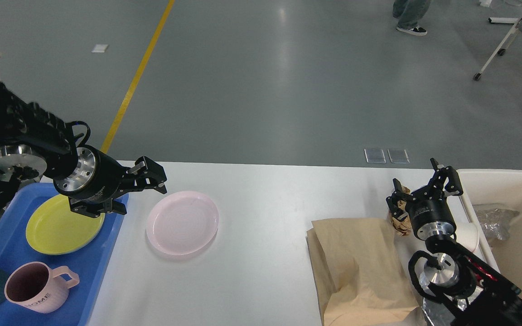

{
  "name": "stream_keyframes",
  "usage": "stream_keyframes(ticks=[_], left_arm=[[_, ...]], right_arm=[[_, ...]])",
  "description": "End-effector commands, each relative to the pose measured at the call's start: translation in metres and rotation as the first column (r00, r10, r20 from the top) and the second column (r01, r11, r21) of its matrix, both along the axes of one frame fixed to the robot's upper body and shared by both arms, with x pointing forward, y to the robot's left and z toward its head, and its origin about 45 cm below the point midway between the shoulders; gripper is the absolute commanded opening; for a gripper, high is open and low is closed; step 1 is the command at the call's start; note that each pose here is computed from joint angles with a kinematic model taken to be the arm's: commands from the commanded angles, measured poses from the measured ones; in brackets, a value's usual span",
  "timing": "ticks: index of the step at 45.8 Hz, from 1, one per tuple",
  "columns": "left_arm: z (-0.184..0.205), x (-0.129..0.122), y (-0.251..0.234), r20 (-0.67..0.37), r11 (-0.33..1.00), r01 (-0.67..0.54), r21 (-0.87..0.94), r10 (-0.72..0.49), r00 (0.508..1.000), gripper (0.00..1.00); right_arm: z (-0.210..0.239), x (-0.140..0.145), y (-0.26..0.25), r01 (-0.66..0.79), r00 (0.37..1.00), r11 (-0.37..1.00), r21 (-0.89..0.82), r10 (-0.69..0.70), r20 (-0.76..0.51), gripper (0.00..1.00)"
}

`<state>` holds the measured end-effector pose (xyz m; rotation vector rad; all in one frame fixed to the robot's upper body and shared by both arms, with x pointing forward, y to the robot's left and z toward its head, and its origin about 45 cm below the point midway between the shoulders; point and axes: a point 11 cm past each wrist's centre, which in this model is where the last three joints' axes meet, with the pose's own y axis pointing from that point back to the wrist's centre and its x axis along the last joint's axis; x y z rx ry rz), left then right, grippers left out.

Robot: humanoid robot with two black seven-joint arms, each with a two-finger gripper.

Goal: Tidy desktop
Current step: 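Move the left gripper over to the pink plate's edge, then grasp the pink plate's edge with the left gripper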

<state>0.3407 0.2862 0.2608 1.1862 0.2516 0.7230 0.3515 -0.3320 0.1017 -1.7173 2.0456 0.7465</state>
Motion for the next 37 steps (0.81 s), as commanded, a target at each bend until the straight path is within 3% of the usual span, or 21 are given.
stream_keyframes(ticks=[1,14,27,31,37], left_arm=[[-0.045,-0.007,0.011,0.009,0.985,-0.157,-0.075,0.158,0.987,0.88],[-0.137,-0.031,0.021,-0.050,0.946,-0.303,-0.118,0.299,0.953,0.89],[-0.160,-0.012,0.047,0.034,0.954,-0.293,-0.067,0.296,0.955,0.89],[-0.168,-0.017,0.043,0.020,0.947,-0.309,-0.086,0.312,0.950,0.89],[-0.175,-0.020,0.039,-0.002,0.939,-0.329,-0.098,0.331,0.944,0.80]], right_arm=[[0.000,0.000,0.000,0.000,1.000,1.000,0.000,0.000,0.000,1.00],[0.000,0.000,0.000,0.000,1.000,1.000,0.000,0.000,0.000,1.00],[0.000,0.000,0.000,0.000,1.000,1.000,0.000,0.000,0.000,1.00],[0.000,0.000,0.000,0.000,1.000,1.000,0.000,0.000,0.000,1.00],[0.000,0.000,0.000,0.000,1.000,1.000,0.000,0.000,0.000,1.00]])
